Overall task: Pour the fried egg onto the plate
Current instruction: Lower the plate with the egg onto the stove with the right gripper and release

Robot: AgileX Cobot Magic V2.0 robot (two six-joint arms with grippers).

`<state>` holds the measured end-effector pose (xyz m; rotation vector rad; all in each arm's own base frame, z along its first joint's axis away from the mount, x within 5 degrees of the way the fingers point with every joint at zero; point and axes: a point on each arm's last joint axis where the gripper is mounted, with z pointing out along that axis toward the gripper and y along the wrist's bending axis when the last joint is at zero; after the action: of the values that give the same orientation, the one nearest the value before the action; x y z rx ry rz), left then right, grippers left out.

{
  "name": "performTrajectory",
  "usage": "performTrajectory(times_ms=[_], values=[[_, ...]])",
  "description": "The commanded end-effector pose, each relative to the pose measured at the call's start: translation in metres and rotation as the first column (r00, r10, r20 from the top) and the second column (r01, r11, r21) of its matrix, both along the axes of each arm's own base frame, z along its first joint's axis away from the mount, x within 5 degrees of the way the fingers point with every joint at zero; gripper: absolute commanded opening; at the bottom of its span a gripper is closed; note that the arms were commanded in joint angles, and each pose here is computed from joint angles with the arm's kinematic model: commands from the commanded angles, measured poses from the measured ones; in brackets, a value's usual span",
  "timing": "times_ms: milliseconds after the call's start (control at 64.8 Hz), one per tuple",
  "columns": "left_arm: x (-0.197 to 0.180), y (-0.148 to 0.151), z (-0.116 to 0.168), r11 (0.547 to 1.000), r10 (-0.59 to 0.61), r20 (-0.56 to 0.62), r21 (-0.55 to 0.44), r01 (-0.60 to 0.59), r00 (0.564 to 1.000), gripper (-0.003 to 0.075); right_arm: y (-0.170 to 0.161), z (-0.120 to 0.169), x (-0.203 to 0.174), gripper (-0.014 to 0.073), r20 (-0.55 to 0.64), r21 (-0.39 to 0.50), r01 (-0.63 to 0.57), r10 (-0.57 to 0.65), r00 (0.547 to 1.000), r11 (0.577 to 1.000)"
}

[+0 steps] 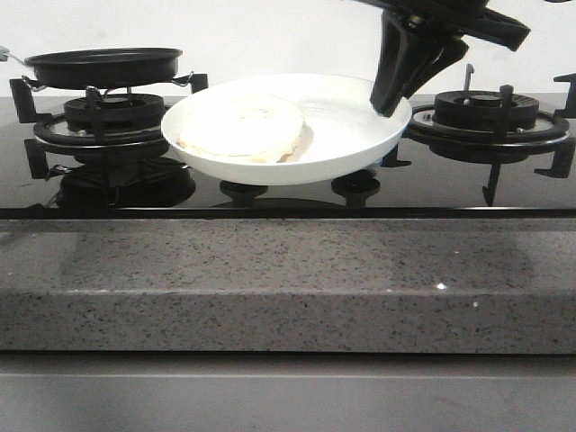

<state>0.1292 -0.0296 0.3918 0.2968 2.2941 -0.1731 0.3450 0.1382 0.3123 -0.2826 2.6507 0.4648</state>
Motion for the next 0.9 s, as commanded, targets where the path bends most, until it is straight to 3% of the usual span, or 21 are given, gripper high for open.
performTrajectory(times_ms=[0, 262, 401, 587, 880], values=[[0.000, -0.001, 0.011, 0.999, 0.005, 0.076, -0.033, -0.003, 0.997, 0.0546, -0.001, 0.027, -0.005, -0.0067, 0.098, 0.054, 0.011, -0.016, 0.995, 0.998], [0.000, -0.001, 0.011, 0.999, 0.006, 0.080, -0.035, -0.003, 0.997, 0.0546, -0.001, 0.028, -0.004, -0.0067, 0.102, 0.056, 0.010, -0.016, 0.995, 0.998], [0.000, -0.001, 0.012, 0.999, 0.006, 0.082, -0.035, -0.003, 0.997, 0.0546, 0.000, 0.051, 0.002, -0.0067, 0.180, 0.082, 0.008, -0.022, 0.983, 0.997], [0.001, -0.001, 0.012, 0.999, 0.007, 0.086, -0.036, -0.004, 0.996, 0.0546, -0.003, 0.074, 0.029, -0.0066, 0.207, 0.123, 0.051, -0.076, 0.975, 0.991], [0.001, -0.001, 0.012, 0.999, 0.007, 0.088, -0.036, -0.004, 0.996, 0.0546, -0.017, 0.065, 0.083, -0.0066, 0.143, 0.129, 0.129, -0.148, 0.979, 0.983]])
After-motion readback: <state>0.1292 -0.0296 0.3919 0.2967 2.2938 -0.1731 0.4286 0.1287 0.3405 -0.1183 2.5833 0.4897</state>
